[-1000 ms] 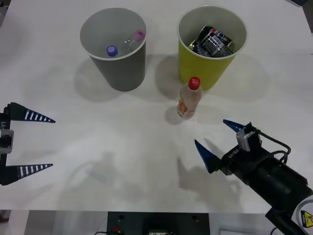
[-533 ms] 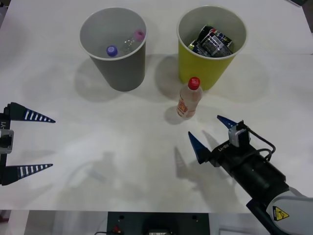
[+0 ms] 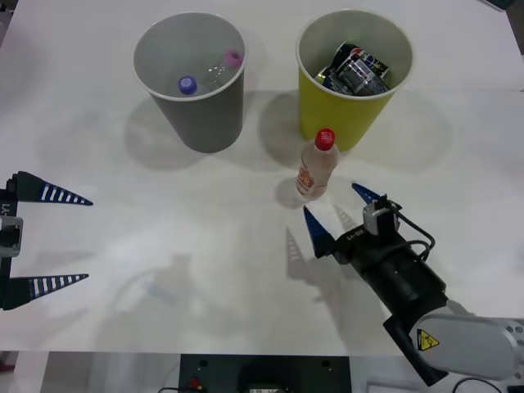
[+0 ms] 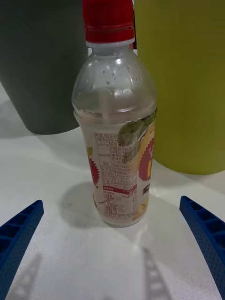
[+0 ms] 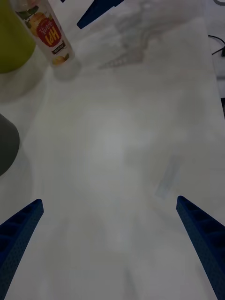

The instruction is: Put the can into the green bin and the plastic bottle into the gray bin

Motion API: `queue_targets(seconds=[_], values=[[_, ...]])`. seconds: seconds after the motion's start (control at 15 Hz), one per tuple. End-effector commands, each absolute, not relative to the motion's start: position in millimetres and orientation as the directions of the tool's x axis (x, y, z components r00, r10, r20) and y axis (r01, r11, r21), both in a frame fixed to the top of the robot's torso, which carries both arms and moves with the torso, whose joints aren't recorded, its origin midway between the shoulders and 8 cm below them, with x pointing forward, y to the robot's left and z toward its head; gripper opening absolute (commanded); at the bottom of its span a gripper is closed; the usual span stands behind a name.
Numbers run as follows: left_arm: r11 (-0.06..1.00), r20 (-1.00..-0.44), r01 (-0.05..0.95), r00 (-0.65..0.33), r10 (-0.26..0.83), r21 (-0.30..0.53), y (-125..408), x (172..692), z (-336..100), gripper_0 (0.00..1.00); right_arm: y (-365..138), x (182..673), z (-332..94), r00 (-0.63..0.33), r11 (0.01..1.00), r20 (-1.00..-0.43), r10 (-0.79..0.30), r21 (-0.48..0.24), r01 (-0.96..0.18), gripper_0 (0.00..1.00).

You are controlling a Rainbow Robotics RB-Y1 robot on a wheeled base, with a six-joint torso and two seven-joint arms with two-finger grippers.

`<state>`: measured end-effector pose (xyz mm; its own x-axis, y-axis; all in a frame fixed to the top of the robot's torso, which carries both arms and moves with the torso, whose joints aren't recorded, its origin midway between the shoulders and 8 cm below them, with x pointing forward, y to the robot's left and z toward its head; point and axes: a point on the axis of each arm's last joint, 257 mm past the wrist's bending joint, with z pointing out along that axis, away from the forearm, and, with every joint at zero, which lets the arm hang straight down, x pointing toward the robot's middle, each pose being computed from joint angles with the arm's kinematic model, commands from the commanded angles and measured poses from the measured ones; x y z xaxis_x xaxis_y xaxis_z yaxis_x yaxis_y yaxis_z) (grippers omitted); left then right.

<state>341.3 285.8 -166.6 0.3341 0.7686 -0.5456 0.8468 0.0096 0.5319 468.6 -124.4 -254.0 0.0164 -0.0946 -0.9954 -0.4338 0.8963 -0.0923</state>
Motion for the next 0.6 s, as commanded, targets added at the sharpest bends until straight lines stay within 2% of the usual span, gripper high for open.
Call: queue_targets(seconds=[0.07,0.6], values=[[0.01,-0.546,0.847,0.334,0.769,0.532,286,341,-167,0.98,-115,487,-257,0.051,0.906,-0.994,-0.099,-0.111,-0.408,1.0],[0.01,-0.546,0.847,0.334,0.769,0.532,286,341,-167,0.98,-95,530,-252,0.113,0.926,-0.987,-0.111,-0.144,-0.349,1.0]])
